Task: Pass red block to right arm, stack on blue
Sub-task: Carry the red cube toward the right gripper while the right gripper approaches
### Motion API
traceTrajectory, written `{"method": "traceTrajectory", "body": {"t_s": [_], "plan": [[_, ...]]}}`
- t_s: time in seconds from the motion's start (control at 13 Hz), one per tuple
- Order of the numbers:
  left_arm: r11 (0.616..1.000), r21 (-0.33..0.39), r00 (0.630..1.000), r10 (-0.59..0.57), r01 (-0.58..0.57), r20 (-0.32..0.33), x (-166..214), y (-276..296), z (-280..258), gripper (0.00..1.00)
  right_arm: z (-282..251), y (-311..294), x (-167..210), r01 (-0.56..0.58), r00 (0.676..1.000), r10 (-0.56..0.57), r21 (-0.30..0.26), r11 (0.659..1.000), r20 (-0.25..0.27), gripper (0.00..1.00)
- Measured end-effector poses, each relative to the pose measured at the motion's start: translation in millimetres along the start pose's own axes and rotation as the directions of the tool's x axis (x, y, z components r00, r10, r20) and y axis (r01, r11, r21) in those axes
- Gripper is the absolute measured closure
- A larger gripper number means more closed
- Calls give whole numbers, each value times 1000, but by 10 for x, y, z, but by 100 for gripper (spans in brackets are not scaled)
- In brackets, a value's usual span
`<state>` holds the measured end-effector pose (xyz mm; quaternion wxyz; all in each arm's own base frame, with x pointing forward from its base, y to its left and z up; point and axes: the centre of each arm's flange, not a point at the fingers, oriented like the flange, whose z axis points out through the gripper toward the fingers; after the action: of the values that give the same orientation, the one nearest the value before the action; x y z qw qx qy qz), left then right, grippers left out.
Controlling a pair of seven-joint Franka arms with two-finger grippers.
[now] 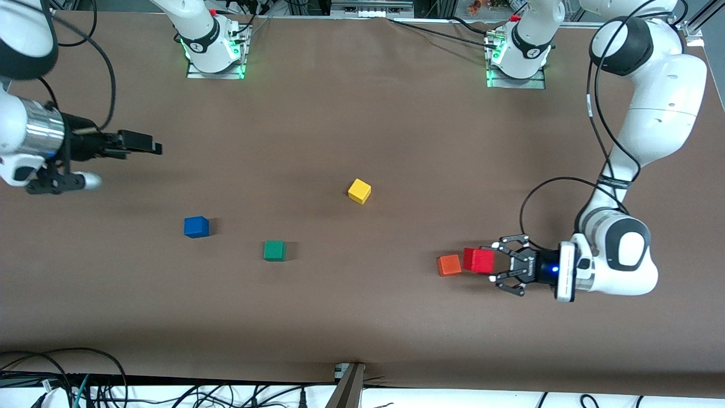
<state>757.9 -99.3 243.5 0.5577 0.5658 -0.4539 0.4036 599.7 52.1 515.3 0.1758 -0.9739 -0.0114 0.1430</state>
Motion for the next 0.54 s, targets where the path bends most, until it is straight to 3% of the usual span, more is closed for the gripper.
{"method": "traceTrajectory", "body": {"t_s": [0.15,0.31,0.46,0.54], "plan": [[997,60,998,-49,51,-33,269,-33,479,44,176,-13,154,0,1000,-4,150,989,28,0],[987,120,993,-99,106,-59,420,-27,1001,44,347,20,314,8,999,-23,291,957,47,0],[974,178,989,-132,142,-65,479,30,1539,44,593,-4,510,-13,997,-23,441,897,77,0],[966,207,988,-144,153,-61,479,76,1798,44,729,-37,618,-33,995,-19,523,852,95,0]]}}
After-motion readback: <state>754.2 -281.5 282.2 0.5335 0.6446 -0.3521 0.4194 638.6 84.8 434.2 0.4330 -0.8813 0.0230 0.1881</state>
